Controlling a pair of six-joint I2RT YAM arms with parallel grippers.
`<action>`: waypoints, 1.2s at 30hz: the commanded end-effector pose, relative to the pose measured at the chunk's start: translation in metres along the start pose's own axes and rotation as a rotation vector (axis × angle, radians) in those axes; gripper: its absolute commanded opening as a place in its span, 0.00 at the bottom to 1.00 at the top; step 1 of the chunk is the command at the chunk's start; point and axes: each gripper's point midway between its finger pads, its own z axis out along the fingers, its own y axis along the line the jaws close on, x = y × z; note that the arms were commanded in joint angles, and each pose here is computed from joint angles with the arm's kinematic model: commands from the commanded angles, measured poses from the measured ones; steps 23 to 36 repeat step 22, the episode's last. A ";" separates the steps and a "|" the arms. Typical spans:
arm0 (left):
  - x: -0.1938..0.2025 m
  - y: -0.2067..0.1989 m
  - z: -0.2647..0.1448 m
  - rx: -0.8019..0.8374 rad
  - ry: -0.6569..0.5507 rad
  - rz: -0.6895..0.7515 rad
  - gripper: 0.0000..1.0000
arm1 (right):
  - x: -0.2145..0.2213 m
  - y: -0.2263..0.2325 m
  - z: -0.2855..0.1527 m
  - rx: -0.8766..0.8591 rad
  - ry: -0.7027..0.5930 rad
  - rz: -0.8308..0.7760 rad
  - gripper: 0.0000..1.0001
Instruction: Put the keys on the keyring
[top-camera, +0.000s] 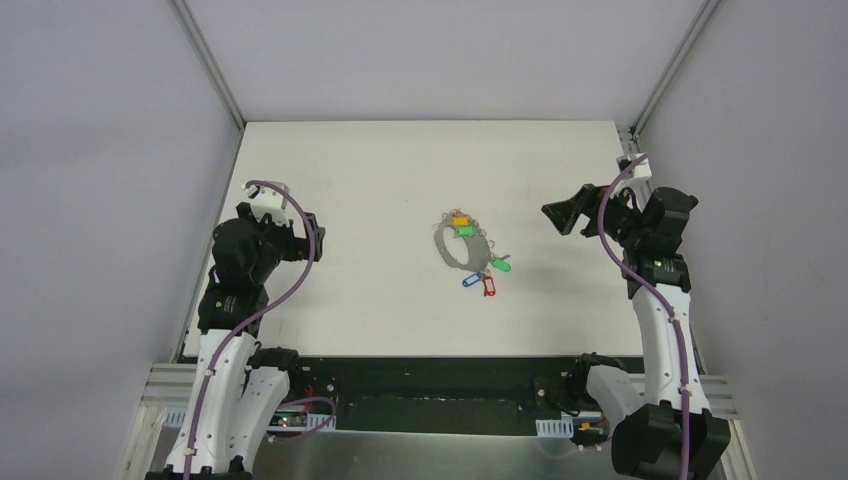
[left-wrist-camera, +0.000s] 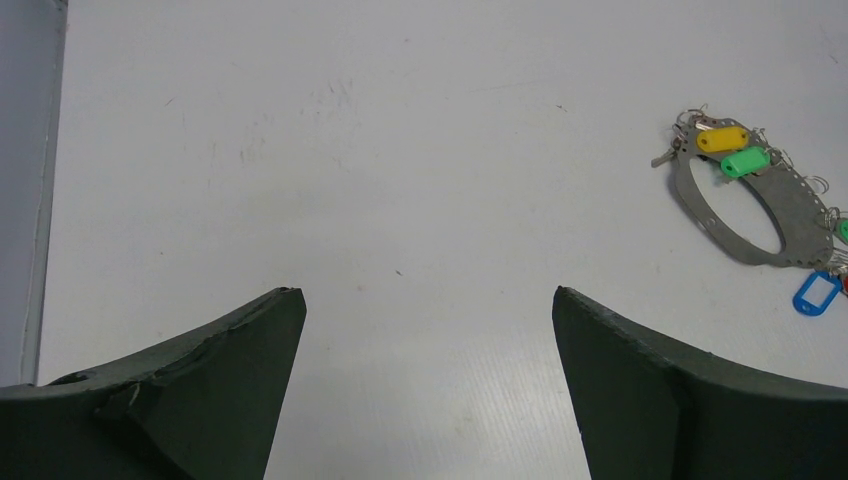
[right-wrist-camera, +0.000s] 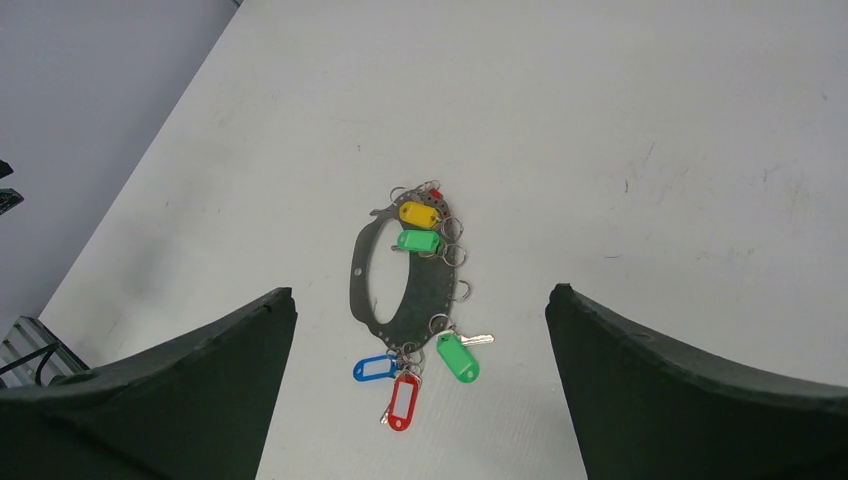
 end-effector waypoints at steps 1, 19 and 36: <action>-0.005 0.000 0.000 0.011 -0.012 0.006 0.99 | -0.008 0.001 0.000 -0.016 -0.027 -0.036 1.00; -0.005 -0.002 -0.001 0.022 -0.010 0.010 0.99 | -0.010 0.000 -0.001 -0.005 -0.032 -0.035 1.00; -0.005 -0.003 -0.001 0.025 -0.010 0.011 0.99 | -0.011 0.000 -0.001 -0.003 -0.035 -0.035 1.00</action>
